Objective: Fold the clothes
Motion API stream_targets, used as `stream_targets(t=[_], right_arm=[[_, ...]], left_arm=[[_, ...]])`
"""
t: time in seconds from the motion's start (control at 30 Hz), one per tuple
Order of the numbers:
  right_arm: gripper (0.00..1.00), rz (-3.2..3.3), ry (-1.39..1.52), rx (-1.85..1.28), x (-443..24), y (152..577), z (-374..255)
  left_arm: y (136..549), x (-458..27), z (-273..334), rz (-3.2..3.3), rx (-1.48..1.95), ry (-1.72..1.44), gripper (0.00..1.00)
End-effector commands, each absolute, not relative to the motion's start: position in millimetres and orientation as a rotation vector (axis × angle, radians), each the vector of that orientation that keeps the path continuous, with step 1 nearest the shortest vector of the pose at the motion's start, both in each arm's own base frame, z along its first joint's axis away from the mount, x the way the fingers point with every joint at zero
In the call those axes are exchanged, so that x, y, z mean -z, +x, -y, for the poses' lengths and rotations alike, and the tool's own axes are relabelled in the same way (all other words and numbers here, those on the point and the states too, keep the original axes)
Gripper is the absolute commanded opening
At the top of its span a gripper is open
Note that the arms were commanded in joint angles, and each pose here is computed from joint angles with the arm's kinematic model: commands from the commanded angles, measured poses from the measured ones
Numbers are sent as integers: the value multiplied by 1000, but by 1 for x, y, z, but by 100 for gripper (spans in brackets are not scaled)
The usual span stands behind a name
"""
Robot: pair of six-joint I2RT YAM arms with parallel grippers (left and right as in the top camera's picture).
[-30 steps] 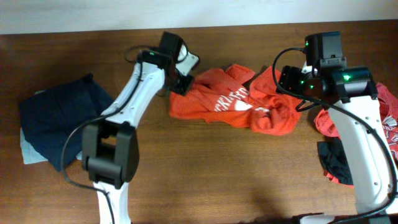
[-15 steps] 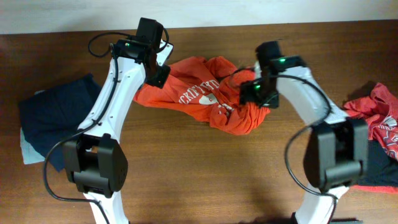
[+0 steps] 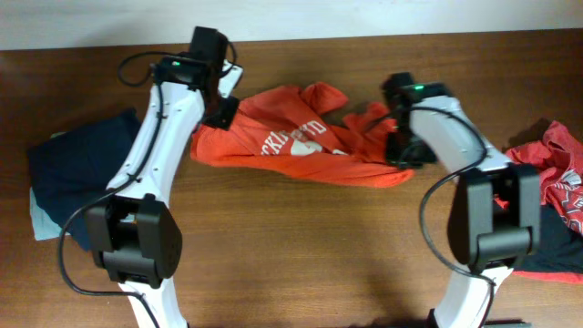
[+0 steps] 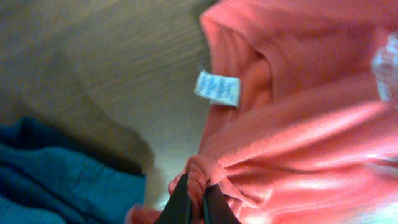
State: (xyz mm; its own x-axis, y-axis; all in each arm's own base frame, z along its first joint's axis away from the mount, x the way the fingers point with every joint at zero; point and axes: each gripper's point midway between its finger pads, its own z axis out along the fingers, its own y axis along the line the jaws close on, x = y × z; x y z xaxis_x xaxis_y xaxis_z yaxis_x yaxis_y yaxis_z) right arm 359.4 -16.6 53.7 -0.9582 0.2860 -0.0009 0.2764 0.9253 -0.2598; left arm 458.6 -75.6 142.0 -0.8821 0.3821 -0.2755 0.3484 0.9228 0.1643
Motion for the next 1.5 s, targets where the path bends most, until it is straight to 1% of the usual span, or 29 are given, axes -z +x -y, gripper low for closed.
stream_targets(t=[0.0, 0.1, 0.2, 0.23, 0.3, 0.4, 0.47, 0.53, 0.6, 0.63, 0.7, 0.77, 0.8, 0.87, 0.9, 1.0, 1.03, 1.07, 1.13, 1.17, 1.2, 1.23, 1.27, 1.33, 1.47], right_arm=[[4, 3026, -615, -473, -70, 353, 53], [4, 2974, -736, -405, -71, 343, 64], [5, 2937, -780, -299, -68, 337, 63], [9, 2933, -788, -288, -68, 336, 63], [12, 2924, -803, -288, -68, 335, 67], [14, 2915, -812, -274, -68, 333, 68], [11, 2920, -766, -236, -68, 332, 63], [10, 2938, -725, -181, -67, 335, 58], [16, 2967, -682, -93, -66, 342, 49], [17, 2981, -687, -70, -65, 346, 47], [16, 3007, -697, -58, -65, 353, 47], [16, 3054, -707, -29, -64, 365, 46], [16, 3075, -697, 0, -64, 371, 44], [16, 3146, -630, 111, -65, 387, 35], [17, 3176, -591, 174, -66, 394, 29], [31, 3188, -556, 333, -69, 402, 14], [41, 3180, -552, 359, -70, 401, 11], [49, 3179, -552, 358, -70, 401, 11], [77, 3176, -554, 358, -70, 400, 11], [80, 3176, -555, 358, -70, 400, 11], [81, 3174, -556, 358, -70, 400, 11], [82, 3170, -562, 358, -70, 399, 11], [83, 3169, -562, 358, -70, 399, 11], [83, 3163, -561, 355, -69, 397, 11], [83, 3155, -561, 353, -69, 395, 11]], left_arm=[[459, -144, 42, -2812, -204, 414, 1], [455, -142, 26, -2843, -208, 344, 0], [449, -141, 12, -2881, -207, 286, 1], [448, -140, 10, -2886, -208, 280, 1], [447, -140, 8, -2889, -209, 274, 0], [445, -140, 8, -2898, -208, 277, 1], [443, -139, 8, -2907, -209, 279, 0], [445, -140, 8, -2898, -209, 277, 1], [453, -142, 7, -2866, -213, 268, 8], [459, -144, 5, -2840, -220, 257, 17], [469, -147, 2, -2798, -225, 237, 20], [485, -153, 0, -2732, -224, 216, 37], [493, -156, 0, -2698, -218, 210, 42], [504, -161, 10, -2650, -149, 223, 46], [504, -160, 23, -2640, -59, 282, 46], [489, -158, 66, -2641, 232, 461, 46], [475, -155, 81, -2667, 305, 531, 45], [466, -152, 87, -2690, 320, 575, 44], [444, -146, 103, -2737, 337, 710, 34], [432, -142, 119, -2741, 345, 819, 31], [427, -140, 128, -2734, 349, 877, 30], [414, -134, 153, -2692, 351, 1055, 30], [409, -130, 161, -2673, 343, 1125, 29], [393, -114, 181, -2640, 242, 1310, 28], [372, -88, 211, -2542, 133, 1558, 27]])
